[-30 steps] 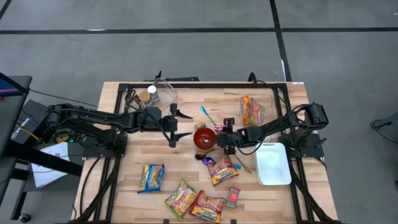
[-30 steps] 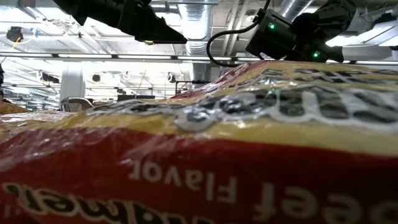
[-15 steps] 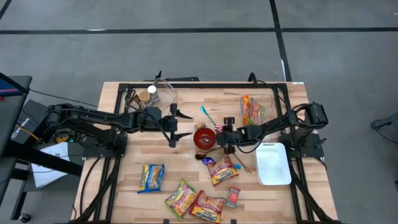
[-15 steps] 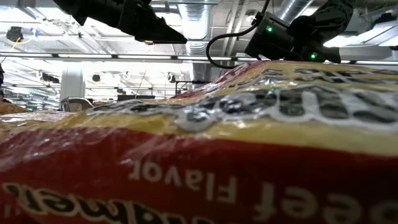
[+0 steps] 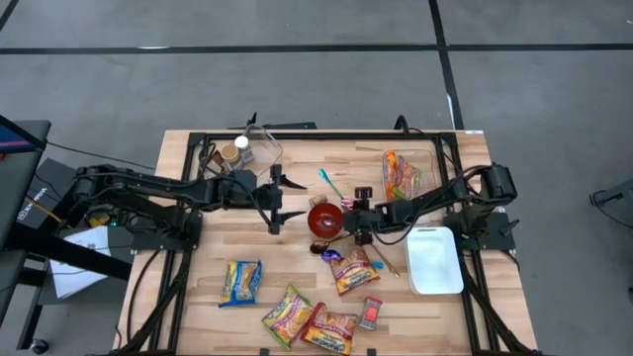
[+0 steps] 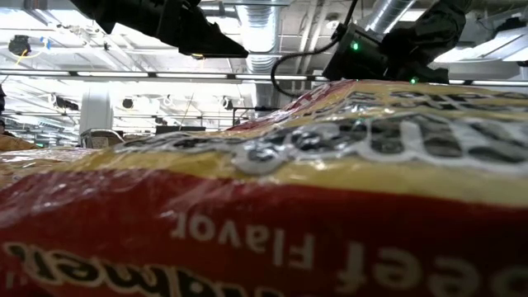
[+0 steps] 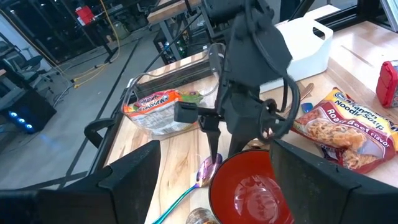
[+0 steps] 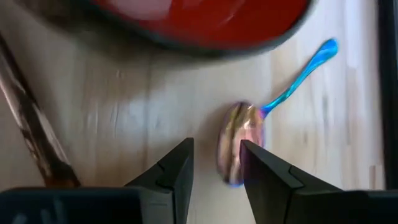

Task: Pick & Place Food Item
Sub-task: Put the top blue spoon into the white bin

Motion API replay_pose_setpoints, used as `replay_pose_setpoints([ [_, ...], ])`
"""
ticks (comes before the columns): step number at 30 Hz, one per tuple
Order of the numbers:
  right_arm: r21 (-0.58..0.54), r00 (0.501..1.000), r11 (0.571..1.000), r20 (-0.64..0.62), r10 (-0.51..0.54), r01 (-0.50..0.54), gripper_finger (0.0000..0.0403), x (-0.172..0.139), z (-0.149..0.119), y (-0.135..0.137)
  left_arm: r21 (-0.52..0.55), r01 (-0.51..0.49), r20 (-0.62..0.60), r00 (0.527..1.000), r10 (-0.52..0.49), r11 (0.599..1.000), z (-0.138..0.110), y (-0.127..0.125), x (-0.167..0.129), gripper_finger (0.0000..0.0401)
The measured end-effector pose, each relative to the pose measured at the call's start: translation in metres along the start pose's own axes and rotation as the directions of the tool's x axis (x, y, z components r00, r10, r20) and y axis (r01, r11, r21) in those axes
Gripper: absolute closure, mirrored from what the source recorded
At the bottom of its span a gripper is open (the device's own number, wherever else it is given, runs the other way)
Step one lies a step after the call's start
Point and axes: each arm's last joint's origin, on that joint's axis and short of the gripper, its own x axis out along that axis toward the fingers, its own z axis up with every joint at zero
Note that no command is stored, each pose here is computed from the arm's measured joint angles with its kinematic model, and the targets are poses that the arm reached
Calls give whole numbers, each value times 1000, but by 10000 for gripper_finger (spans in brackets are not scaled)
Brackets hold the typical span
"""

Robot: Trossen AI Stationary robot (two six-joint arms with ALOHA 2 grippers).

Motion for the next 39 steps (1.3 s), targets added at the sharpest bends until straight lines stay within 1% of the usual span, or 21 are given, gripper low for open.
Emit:
replay_pose_setpoints([
  [4, 5, 1000, 1000, 4, -18, 18, 280, -1, 1, -1, 0, 4, 1, 1000, -4, 1000, 0, 0, 0, 105],
  [11, 2, 1000, 1000, -2, -17, 17, 280, 0, 0, -1, 0, 8, 3, 1000, -8, 1000, 0, 0, 0, 105],
  [17, 1, 1000, 1000, -2, -17, 17, 290, 0, 0, -1, 0, 8, 3, 1000, -8, 1000, 0, 0, 0, 105],
  [22, -1, 1000, 1000, -7, -16, 16, 315, 0, 0, -1, 0, 8, 3, 1000, -8, 1000, 0, 0, 0, 105],
  [31, -1, 1000, 1000, -9, -25, 25, 392, -1, -1, -1, 0, 8, 3, 1000, -8, 1000, 0, 0, 0, 105],
  [39, -1, 1000, 1000, -8, -25, 25, 398, -1, 0, -1, 0, 8, 3, 1000, -8, 1000, 0, 0, 0, 105],
])
